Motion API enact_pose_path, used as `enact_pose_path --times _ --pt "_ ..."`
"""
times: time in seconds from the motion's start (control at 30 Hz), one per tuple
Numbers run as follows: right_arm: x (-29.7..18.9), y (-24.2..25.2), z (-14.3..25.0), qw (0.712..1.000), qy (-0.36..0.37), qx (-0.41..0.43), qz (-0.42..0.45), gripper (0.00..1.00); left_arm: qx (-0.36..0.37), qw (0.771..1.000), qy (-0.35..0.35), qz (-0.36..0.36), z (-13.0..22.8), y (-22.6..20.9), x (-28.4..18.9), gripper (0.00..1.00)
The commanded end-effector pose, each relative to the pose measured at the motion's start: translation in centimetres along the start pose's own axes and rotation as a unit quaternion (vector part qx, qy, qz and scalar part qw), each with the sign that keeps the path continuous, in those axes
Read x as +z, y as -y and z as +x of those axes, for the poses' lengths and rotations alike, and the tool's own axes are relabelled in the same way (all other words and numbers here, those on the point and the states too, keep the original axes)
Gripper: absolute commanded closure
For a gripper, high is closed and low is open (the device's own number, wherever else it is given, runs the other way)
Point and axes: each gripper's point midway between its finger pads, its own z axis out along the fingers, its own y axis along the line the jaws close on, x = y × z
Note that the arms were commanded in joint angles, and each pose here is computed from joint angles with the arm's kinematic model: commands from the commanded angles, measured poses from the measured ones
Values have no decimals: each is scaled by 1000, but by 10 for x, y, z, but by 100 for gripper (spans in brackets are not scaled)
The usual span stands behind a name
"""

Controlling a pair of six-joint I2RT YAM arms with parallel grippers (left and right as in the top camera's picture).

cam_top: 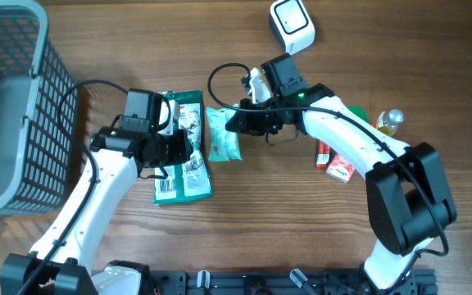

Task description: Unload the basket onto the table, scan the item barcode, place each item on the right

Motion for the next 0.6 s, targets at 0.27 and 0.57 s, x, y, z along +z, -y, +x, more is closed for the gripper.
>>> enact_pose_path --times 0.27,0.57 --pt "7 30 -2 993 39 -17 110 53 -6 999 -22 -26 3 -20 39 85" --pt "3 36 -16 989 70 -22 129 37 1 996 -29 86 0 20 40 92"
